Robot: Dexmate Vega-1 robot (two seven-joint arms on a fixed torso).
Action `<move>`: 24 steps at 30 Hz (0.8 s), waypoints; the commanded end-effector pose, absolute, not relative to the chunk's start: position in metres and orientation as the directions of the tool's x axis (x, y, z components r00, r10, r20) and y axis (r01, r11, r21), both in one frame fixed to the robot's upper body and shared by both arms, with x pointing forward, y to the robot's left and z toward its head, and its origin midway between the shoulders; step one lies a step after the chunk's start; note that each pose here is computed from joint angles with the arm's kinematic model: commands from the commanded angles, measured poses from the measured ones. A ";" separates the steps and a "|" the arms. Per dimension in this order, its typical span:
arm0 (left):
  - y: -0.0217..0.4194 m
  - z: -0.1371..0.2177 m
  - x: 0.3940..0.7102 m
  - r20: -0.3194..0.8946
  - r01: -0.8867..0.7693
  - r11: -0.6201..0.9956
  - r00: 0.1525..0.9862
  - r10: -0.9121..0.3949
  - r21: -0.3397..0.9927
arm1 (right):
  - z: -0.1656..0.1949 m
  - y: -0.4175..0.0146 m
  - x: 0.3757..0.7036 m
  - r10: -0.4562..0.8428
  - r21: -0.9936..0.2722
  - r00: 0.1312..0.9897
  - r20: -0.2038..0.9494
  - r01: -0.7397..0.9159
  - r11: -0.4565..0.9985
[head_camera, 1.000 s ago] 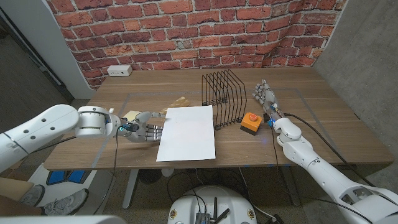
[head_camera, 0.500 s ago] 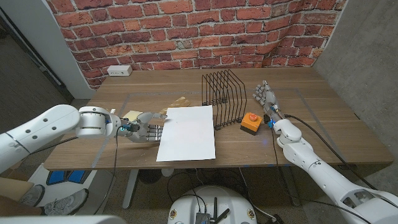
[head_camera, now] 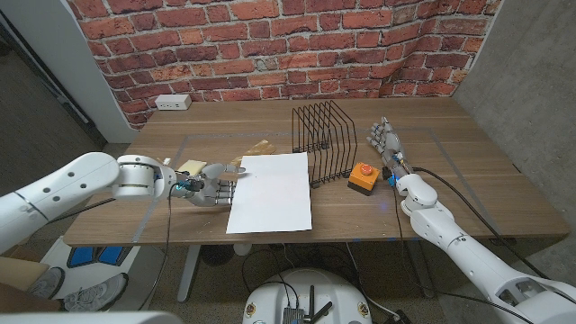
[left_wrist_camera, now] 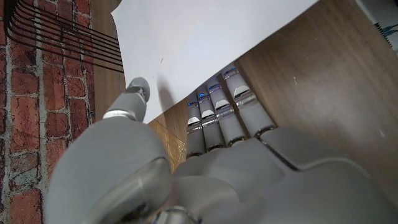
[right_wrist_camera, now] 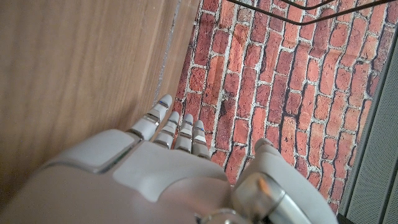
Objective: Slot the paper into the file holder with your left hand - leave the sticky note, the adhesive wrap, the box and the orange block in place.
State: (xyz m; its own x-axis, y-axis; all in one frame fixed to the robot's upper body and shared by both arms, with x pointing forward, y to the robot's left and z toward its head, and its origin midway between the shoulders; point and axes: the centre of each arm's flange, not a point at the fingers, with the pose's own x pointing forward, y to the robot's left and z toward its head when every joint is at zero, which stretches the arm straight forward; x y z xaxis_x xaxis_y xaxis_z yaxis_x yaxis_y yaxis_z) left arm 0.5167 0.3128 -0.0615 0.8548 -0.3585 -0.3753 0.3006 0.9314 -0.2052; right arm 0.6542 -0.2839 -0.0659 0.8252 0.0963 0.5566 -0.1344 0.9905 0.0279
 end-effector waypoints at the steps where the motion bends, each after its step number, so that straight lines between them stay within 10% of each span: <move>1: 0.307 -0.064 0.526 -0.379 0.352 0.910 0.829 -0.411 -0.217 | -0.068 -0.284 0.650 0.083 0.036 0.824 0.561 -0.124 0.992; 24: 0.306 -0.065 0.529 -0.379 0.350 0.912 0.830 -0.409 -0.215 | -0.071 -0.282 0.648 0.078 0.042 0.825 0.559 -0.122 0.992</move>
